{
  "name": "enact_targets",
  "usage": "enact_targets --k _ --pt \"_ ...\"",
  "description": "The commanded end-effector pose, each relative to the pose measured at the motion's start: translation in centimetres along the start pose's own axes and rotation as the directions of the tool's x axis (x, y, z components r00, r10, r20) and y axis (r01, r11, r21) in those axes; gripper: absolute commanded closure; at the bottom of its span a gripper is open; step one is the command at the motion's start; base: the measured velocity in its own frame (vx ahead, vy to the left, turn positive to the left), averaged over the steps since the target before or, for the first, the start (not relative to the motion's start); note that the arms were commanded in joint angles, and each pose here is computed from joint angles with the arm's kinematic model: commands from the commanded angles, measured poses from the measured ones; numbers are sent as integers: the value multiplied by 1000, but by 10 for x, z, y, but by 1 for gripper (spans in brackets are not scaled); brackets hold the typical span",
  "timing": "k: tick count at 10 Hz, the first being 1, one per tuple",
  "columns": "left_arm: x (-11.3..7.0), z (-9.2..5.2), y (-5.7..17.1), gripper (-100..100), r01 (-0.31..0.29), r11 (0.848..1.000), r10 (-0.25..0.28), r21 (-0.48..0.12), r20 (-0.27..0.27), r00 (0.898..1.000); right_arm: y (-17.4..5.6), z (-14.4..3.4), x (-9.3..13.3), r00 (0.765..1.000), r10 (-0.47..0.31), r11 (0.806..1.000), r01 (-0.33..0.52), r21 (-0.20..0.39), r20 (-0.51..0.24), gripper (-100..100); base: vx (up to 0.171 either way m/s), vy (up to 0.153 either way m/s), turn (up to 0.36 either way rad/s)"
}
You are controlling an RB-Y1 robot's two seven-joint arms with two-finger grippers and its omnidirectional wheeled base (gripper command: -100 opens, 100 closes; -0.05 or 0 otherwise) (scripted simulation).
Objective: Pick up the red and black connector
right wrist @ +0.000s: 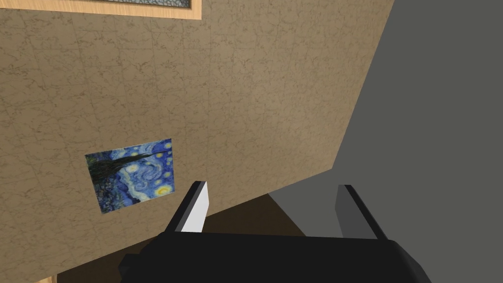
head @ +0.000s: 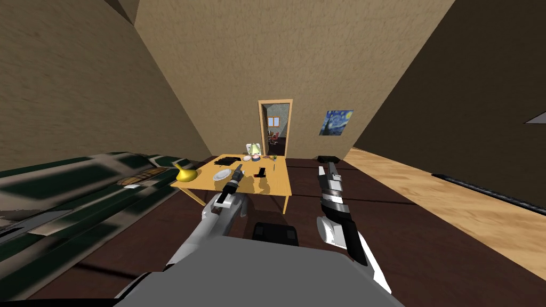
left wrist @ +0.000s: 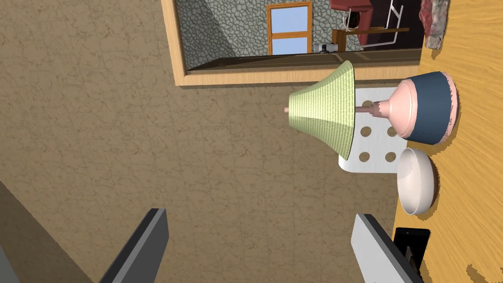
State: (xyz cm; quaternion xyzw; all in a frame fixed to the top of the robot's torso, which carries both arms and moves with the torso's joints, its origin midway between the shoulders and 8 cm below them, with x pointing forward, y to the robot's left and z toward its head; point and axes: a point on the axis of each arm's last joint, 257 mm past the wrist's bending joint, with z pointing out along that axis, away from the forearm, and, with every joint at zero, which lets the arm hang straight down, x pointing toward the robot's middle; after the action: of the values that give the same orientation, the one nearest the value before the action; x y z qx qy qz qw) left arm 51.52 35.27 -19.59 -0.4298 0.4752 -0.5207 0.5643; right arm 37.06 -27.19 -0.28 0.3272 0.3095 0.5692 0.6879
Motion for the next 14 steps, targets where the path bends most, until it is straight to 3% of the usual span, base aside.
enact_targets --k 1,2,5,6,9,11,12,14 --pt "-6 4 14 -100 4 999 -3 -35 13 1000 0 0 0 1000 0 1000 0 0 0 0 -12 41 -54" --pt "-15 12 20 -100 10 998 -8 -59 27 1000 0 0 0 1000 0 1000 0 0 0 0 -20 35 -104" --pt "-30 14 47 -100 20 992 -14 -124 56 998 0 0 0 1000 0 1000 0 0 0 0 -11 39 -78" --pt "-38 22 50 -100 32 989 -22 -143 74 997 0 0 0 1000 0 1000 0 0 0 0 -21 36 -136" --pt "-52 20 78 -100 51 976 -29 -212 110 994 0 0 0 1000 0 1000 0 0 0 0 -10 30 -90" --pt "-68 30 94 -100 92 960 -51 -264 159 986 0 0 0 1000 0 1000 0 0 0 0 -13 35 -189" --pt "-72 23 108 -100 96 952 -48 -292 169 984 0 0 0 1000 0 1000 0 0 0 0 -9 40 -82" --pt "-84 28 128 -100 150 927 -74 -345 223 972 0 0 0 1000 0 1000 0 0 0 0 5 35 -182"
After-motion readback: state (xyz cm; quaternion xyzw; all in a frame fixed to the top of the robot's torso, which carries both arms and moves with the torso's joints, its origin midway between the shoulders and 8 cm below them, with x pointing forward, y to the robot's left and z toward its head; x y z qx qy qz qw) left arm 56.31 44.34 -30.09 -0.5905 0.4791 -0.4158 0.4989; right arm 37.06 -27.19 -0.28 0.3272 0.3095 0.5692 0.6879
